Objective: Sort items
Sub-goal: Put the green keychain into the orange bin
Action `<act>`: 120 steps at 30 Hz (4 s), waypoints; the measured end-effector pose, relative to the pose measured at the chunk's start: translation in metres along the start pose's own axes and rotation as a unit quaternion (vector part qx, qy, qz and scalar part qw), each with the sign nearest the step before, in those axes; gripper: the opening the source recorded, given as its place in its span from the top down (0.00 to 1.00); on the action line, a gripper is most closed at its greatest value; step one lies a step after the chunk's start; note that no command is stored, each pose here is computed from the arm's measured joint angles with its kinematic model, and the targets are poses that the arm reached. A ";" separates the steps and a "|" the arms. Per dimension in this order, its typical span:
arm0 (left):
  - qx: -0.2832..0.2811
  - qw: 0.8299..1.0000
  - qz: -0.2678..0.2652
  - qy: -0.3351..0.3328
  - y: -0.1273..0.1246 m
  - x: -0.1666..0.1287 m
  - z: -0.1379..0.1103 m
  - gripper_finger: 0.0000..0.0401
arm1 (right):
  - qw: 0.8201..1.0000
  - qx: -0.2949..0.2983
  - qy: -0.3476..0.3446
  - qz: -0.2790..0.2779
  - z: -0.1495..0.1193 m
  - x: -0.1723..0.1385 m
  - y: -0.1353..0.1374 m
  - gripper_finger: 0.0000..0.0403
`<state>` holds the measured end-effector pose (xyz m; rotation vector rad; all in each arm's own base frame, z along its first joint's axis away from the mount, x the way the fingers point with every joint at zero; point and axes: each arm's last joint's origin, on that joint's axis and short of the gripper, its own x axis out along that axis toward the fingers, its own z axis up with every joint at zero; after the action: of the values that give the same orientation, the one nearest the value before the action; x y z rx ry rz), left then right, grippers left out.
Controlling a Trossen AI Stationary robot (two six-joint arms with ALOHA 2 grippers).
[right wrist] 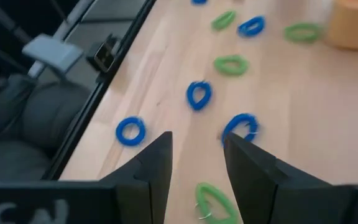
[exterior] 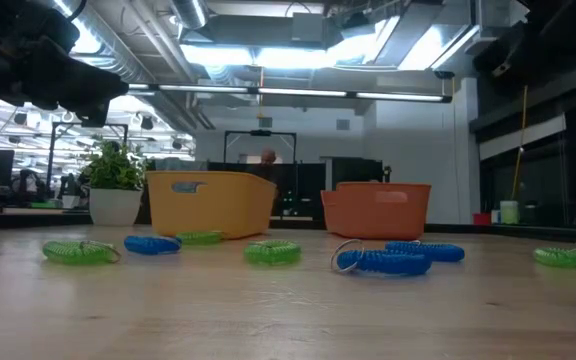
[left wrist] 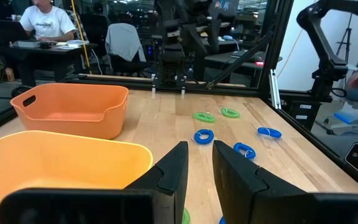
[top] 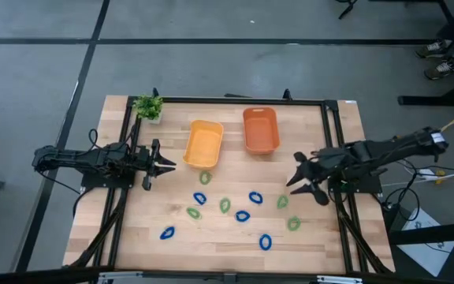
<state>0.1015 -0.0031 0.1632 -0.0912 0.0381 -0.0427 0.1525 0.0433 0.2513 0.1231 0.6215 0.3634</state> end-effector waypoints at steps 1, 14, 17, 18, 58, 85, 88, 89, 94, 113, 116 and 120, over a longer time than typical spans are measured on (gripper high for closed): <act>0.000 1.000 0.000 0.000 0.000 0.000 0.000 0.82 | 1.000 -0.003 0.011 0.005 0.001 0.004 0.002 0.64; 0.000 1.000 0.000 0.000 0.000 0.000 0.000 0.82 | 0.992 -0.057 0.086 0.077 0.002 0.064 0.038 0.64; 0.000 1.000 0.000 0.000 0.000 0.000 0.000 0.83 | 0.991 -0.060 0.086 0.085 0.001 0.079 0.042 0.64; 0.000 1.000 0.000 0.000 0.000 0.000 0.000 0.82 | 0.991 -0.061 0.084 0.085 0.001 0.084 0.042 0.64; 0.000 1.000 0.000 0.000 0.000 0.000 0.000 0.82 | 0.920 0.038 0.387 -0.039 -0.014 0.145 -0.007 0.64; 0.000 1.000 0.000 0.000 0.000 0.000 0.000 0.83 | 0.900 0.007 0.423 -0.105 -0.029 0.150 0.007 0.64; 0.000 1.000 0.000 0.000 0.000 0.000 0.000 0.82 | 0.900 0.014 0.421 -0.109 -0.029 0.150 0.007 0.64; 0.000 1.000 0.000 0.000 0.000 0.000 0.000 0.82 | 0.900 0.014 0.421 -0.109 -0.029 0.150 0.007 0.64; 0.000 1.000 0.000 0.000 0.000 0.000 0.000 0.82 | 0.901 0.025 0.419 -0.114 -0.029 0.151 0.006 0.64; 0.000 1.000 0.000 0.000 0.000 0.000 0.000 0.83 | 0.904 0.023 0.409 -0.120 -0.028 0.152 0.006 0.73; 0.000 1.000 0.000 0.000 0.000 0.000 0.000 0.82 | 0.904 0.026 0.408 -0.123 -0.028 0.152 0.006 0.73; 0.000 1.000 0.000 0.000 0.000 0.000 0.000 0.82 | 0.904 0.037 0.404 -0.136 -0.028 0.152 0.005 0.75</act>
<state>0.1015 -0.0031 0.1632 -0.0912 0.0381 -0.0429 0.2489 0.1044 0.1472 -0.0537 1.4616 0.1020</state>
